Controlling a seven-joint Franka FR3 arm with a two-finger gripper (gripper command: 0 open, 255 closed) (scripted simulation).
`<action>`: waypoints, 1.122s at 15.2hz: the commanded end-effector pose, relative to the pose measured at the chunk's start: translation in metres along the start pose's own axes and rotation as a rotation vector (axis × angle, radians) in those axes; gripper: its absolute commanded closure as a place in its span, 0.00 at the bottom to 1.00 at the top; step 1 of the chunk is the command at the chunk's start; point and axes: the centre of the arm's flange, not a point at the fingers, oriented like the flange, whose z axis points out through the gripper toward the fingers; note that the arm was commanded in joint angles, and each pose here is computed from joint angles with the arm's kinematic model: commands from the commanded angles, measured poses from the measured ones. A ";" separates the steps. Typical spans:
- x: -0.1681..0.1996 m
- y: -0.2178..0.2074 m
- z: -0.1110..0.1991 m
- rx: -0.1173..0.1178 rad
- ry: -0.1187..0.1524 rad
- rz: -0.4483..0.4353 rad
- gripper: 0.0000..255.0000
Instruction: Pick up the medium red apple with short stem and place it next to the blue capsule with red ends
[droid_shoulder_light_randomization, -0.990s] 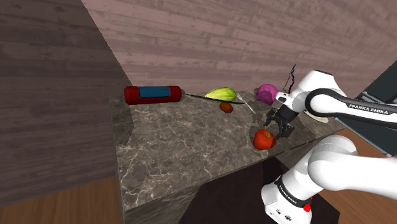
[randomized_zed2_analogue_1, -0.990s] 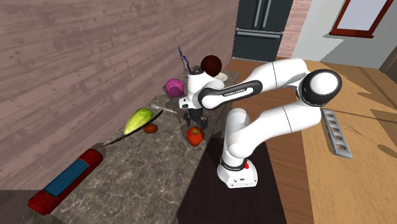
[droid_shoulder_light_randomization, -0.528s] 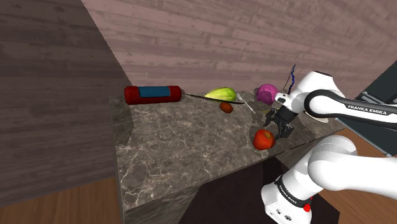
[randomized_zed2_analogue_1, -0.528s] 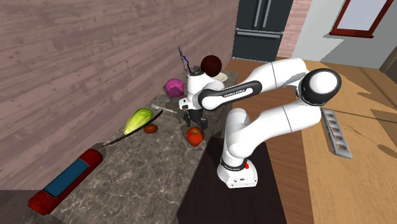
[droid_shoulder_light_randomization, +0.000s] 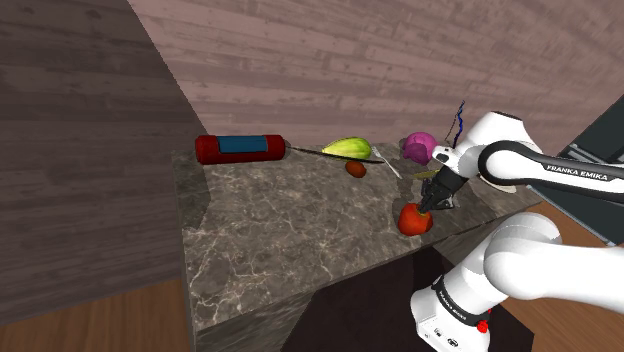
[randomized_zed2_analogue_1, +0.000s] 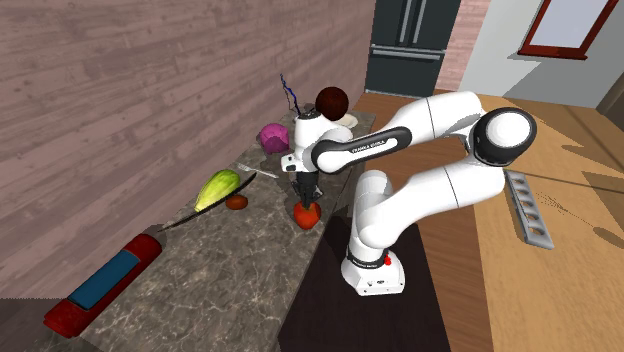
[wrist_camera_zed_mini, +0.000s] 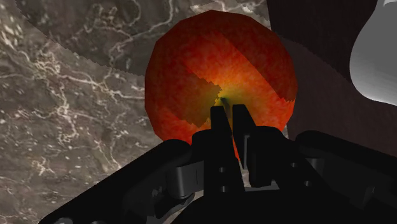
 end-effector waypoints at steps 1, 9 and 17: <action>0.000 0.000 0.000 0.000 0.000 0.000 1.00; 0.003 -0.001 -0.031 0.000 0.000 0.000 1.00; 0.007 -0.002 -0.074 0.000 0.000 0.000 1.00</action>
